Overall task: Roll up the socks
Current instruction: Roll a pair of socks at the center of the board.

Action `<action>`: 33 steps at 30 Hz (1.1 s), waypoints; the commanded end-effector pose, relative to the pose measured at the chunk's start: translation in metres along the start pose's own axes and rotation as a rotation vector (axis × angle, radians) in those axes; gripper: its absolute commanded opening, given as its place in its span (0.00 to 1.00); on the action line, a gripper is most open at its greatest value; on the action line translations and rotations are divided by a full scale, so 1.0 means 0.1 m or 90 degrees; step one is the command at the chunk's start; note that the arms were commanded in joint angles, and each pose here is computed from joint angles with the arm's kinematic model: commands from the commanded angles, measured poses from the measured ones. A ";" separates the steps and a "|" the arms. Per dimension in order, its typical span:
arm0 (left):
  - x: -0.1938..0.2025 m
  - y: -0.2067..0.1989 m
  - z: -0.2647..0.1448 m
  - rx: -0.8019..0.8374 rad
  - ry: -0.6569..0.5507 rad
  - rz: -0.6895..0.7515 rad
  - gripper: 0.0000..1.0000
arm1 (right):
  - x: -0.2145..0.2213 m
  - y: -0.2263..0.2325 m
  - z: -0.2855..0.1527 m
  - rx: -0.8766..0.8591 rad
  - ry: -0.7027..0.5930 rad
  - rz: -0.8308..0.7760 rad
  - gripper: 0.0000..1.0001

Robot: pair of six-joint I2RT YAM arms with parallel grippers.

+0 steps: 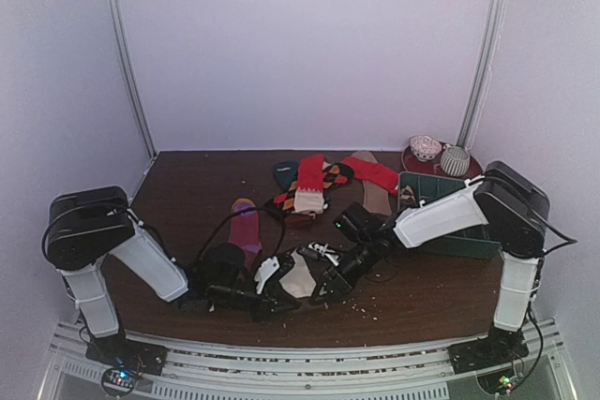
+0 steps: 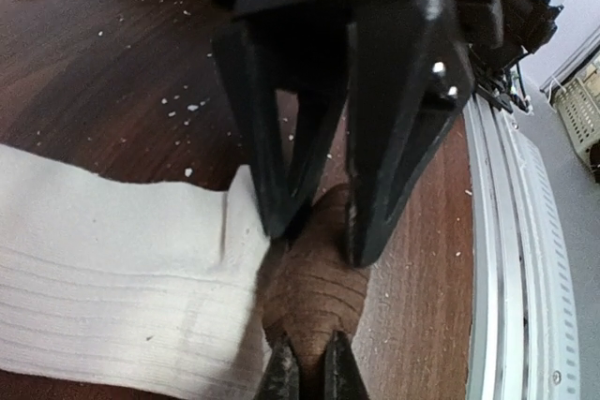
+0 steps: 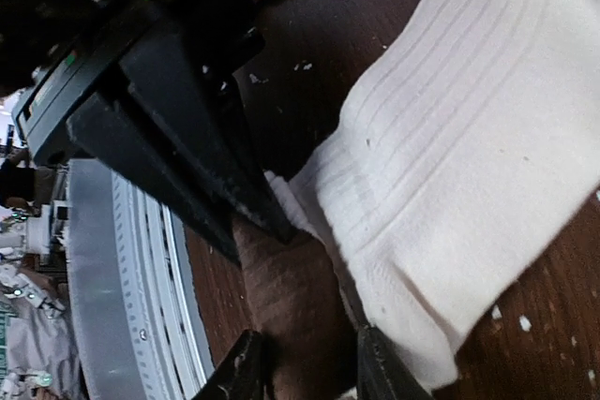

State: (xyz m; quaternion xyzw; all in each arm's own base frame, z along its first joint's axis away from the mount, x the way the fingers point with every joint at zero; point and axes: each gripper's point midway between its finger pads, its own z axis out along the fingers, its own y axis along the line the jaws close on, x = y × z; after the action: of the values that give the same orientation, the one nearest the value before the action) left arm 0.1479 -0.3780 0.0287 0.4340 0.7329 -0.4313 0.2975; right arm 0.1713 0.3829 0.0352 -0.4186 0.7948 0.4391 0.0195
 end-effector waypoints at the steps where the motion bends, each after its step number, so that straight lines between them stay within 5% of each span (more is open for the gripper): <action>1: 0.91 0.13 -0.11 -0.056 0.192 -0.214 0.00 | -0.35 0.03 -0.33 0.117 -0.142 -0.133 0.36; 5: 1.10 0.11 -0.18 -0.054 0.241 -0.306 0.00 | -0.48 0.30 -0.59 0.179 -0.252 -0.331 0.42; 12: 1.32 0.13 -0.26 -0.058 0.297 -0.364 0.00 | -0.24 0.38 -0.40 0.244 -0.227 -0.536 0.46; 18: 1.40 0.17 -0.34 -0.061 0.324 -0.382 0.00 | -0.07 0.27 -0.16 0.257 -0.136 -0.582 0.46; 33: 1.41 0.21 -0.36 -0.069 0.336 -0.368 0.00 | 0.11 0.05 0.12 0.249 -0.063 -0.558 0.44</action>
State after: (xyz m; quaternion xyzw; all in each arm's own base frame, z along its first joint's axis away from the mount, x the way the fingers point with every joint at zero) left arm 0.1516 -0.3700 0.0175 0.3323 0.7957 -0.4808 0.1588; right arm 0.1574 0.3859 0.0371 -0.6775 0.5999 0.2643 0.3336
